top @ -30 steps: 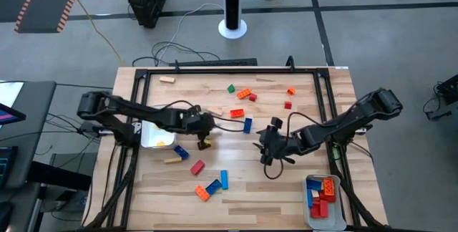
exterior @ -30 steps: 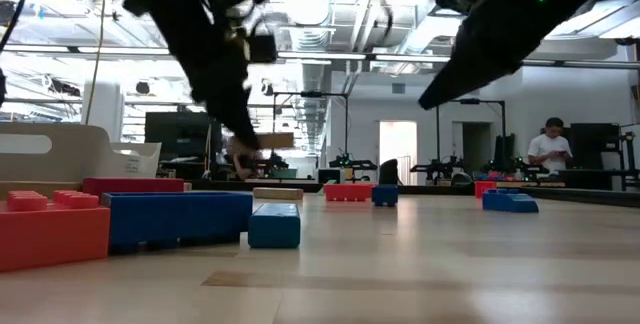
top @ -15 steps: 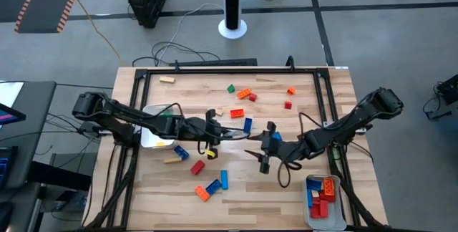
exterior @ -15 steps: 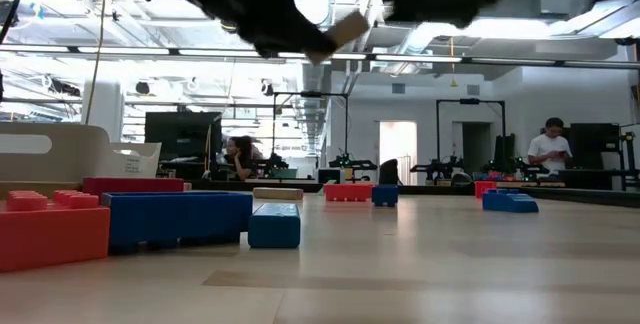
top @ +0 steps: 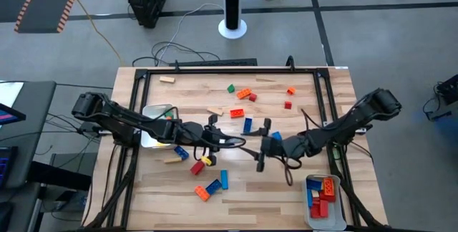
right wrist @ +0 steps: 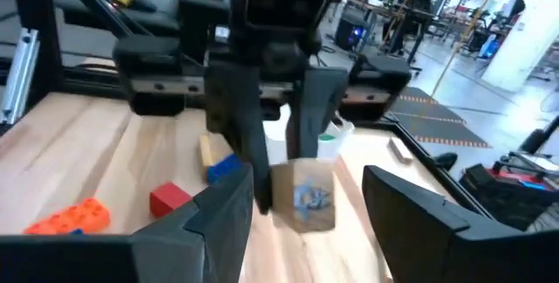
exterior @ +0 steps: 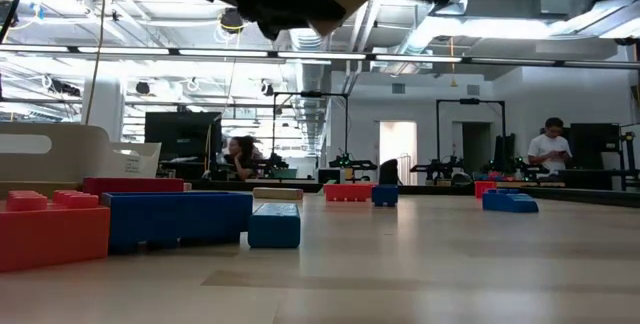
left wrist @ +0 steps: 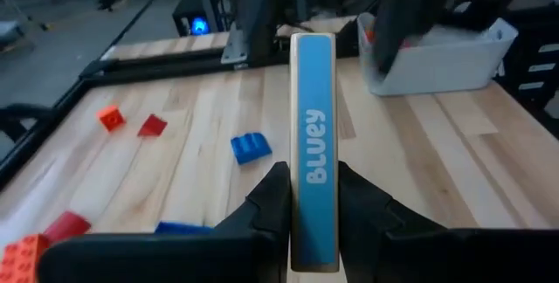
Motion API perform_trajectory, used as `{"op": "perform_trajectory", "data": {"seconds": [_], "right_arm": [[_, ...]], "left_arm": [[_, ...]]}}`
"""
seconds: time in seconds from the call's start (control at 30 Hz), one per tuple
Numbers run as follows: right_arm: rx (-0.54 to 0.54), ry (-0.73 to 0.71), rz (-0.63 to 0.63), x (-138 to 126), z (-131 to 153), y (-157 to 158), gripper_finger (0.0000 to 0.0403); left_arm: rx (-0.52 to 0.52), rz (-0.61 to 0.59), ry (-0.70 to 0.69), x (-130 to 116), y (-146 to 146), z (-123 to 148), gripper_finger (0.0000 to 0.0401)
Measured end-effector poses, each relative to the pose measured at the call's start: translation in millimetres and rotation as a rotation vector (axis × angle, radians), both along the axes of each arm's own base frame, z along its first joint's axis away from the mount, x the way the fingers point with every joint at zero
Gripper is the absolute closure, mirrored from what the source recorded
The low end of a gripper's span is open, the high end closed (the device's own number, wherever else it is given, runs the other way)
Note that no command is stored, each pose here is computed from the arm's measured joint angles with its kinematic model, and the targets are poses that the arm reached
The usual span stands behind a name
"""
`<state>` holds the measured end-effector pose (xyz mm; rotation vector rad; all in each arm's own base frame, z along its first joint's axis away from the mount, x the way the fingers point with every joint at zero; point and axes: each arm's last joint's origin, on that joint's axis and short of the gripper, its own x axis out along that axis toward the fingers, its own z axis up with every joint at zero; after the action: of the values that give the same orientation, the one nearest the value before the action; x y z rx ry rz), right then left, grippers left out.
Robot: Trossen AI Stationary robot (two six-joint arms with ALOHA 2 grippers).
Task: Sort blocks by size
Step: Put the brown large block into the gray bin
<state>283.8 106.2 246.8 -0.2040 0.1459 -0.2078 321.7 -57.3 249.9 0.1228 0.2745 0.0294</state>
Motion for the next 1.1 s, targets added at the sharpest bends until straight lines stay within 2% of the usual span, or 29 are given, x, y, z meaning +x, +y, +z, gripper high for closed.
{"op": "perform_trajectory", "data": {"seconds": [0.33, 0.43, 0.6, 0.67, 0.77, 0.9, 1.0, 1.1], "right_arm": [[-0.033, -0.027, -0.011, 11.8, -9.0, -1.8, 0.017], [-0.029, -0.027, -0.017, 12.6, -8.9, -4.4, 0.0208], [0.0, 0.001, 0.002, 14.1, -12.3, -8.7, 0.0316], [0.021, 0.012, 0.029, 15.1, -13.6, -10.6, 0.0321], [0.017, 0.026, 0.047, 15.7, -14.5, -12.3, 0.0321], [0.016, 0.089, 0.051, 11.5, -17.3, -10.9, 0.0321], [0.052, 0.185, 0.063, 5.9, -11.1, -7.2, 0.0321], [0.096, 0.327, 0.103, -4.1, -4.7, 3.1, 0.0321]], "left_arm": [[0.002, -0.008, -0.009, -0.1, -2.1, 0.9, 0.0345], [0.002, -0.008, -0.009, -0.1, -2.1, 0.9, 0.0344], [0.013, -0.015, 0.004, -0.4, -2.0, -0.5, 0.0343], [-0.005, -0.01, 0.011, -0.6, -2.6, -1.8, 0.0339], [-0.034, 0.022, 0.027, -1.0, -1.3, -3.5, 0.0313], [-0.026, 0.082, 0.062, -2.5, 0.4, -7.0, 0.0254], [-0.025, 0.101, 0.095, -3.8, 1.1, -9.7, 0.0217], [-0.009, 0.116, 0.141, -5.7, 2.4, -13.8, 0.0198]]}}
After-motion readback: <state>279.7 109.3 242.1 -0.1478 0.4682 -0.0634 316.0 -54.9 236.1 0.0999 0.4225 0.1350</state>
